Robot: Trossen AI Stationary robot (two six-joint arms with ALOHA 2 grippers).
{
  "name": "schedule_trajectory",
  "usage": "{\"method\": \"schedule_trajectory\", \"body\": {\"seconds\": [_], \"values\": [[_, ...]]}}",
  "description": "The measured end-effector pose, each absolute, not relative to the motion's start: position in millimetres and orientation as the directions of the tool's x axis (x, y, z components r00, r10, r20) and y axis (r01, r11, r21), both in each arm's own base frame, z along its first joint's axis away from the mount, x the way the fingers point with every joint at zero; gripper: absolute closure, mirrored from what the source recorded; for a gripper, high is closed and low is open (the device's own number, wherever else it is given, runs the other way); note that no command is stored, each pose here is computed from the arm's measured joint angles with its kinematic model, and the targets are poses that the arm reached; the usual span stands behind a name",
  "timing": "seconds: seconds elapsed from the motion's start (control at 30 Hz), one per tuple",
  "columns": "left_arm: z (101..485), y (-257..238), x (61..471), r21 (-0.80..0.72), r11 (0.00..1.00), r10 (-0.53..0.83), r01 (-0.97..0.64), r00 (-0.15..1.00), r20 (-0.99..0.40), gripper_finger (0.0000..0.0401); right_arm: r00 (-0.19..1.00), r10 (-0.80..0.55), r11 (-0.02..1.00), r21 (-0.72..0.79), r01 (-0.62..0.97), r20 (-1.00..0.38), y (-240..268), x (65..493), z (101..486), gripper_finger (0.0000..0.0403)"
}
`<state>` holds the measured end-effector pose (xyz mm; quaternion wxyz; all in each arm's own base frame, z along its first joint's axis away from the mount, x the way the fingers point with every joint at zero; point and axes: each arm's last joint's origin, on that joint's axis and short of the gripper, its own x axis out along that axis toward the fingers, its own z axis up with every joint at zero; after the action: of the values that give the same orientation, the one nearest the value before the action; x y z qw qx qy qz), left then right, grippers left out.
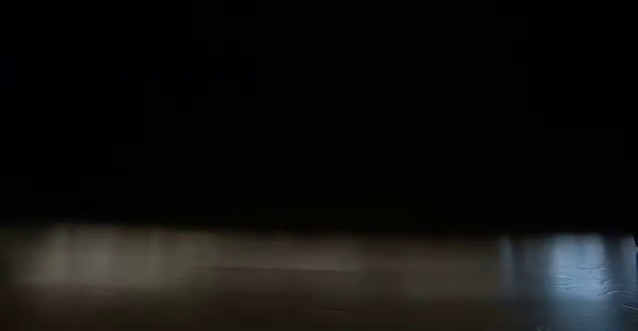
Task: Stack baskets on shelf by color
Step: Stack the yellow basket on top of the yellow baskets on the shelf
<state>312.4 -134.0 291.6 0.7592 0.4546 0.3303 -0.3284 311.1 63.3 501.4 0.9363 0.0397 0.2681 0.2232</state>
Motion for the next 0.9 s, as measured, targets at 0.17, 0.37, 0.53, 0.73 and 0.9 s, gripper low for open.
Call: {"method": "schedule_trajectory", "body": {"seconds": [0.17,0.37,0.53,0.73,0.9], "values": [[325.8,-106.4,306.0,0.444,0.523,-0.166,0.728,0.598,-0.784,0.0346,0.738,0.451,0.893,0.249,-0.376,-0.502,68.1,309.0,499.5,0.0286],[353.2,-68.3,296.5,0.398,0.713,-0.112,0.577,0.654,-0.748,0.0346,0.735,0.452,0.891,0.294,-0.347,-0.505,69.2,308.5,499.2,0.0286],[365.5,-41.2,287.9,0.333,0.839,-0.061,0.430,0.682,-0.729,0.0346,0.636,0.450,0.892,0.358,-0.278,-0.627,67.7,299.2,486.8,0.0286],[375.6,-18.6,276.1,0.274,0.915,-0.010,0.296,0.697,-0.717,0.0346,0.457,0.402,0.911,0.395,-0.116,-0.793,65.8,281.4,469.6,0.0286],[378.8,-7.6,271.7,0.243,0.943,0.016,0.227,0.700,-0.714,0.0346,0.471,0.399,0.914,0.379,-0.142,-0.787,71.9,266.0,476.3,0.0286]]}}
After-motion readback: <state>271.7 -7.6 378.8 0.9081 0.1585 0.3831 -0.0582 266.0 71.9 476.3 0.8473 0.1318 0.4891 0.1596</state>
